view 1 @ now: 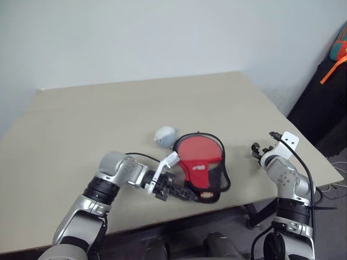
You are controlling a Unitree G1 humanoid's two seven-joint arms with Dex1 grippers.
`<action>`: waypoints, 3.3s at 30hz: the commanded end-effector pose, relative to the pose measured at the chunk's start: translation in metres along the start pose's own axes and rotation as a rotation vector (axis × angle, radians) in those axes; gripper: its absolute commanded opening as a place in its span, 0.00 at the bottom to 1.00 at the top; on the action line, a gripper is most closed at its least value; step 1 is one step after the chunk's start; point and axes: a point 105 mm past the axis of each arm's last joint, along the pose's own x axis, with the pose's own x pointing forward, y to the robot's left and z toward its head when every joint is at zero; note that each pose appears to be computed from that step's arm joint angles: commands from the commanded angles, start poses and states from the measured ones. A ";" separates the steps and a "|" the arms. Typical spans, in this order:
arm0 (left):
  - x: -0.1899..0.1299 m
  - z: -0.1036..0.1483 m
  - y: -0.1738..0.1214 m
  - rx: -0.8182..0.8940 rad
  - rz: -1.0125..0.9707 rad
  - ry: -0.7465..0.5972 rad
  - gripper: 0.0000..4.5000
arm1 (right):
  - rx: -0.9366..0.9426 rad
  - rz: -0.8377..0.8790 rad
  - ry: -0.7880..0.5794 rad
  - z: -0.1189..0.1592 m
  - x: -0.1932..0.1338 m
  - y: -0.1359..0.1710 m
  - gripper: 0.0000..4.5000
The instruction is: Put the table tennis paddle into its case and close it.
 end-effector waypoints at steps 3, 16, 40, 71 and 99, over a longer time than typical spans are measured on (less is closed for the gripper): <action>0.018 -0.002 -0.020 0.011 -0.077 0.129 0.00 | 0.020 -0.068 0.010 -0.009 -0.011 -0.017 1.00; 0.010 0.004 -0.008 -0.060 -0.060 0.053 0.00 | 0.030 -0.129 0.008 -0.017 -0.029 -0.035 1.00; 0.003 -0.011 0.006 0.147 0.067 -0.012 0.99 | -0.002 -0.089 0.008 -0.009 -0.017 -0.025 1.00; -0.024 0.009 0.001 0.900 0.273 0.132 0.99 | -0.001 0.186 -0.201 0.025 -0.019 0.020 1.00; -0.007 0.126 0.009 1.174 0.329 -0.342 0.99 | -0.079 0.434 -0.260 0.029 -0.040 0.065 1.00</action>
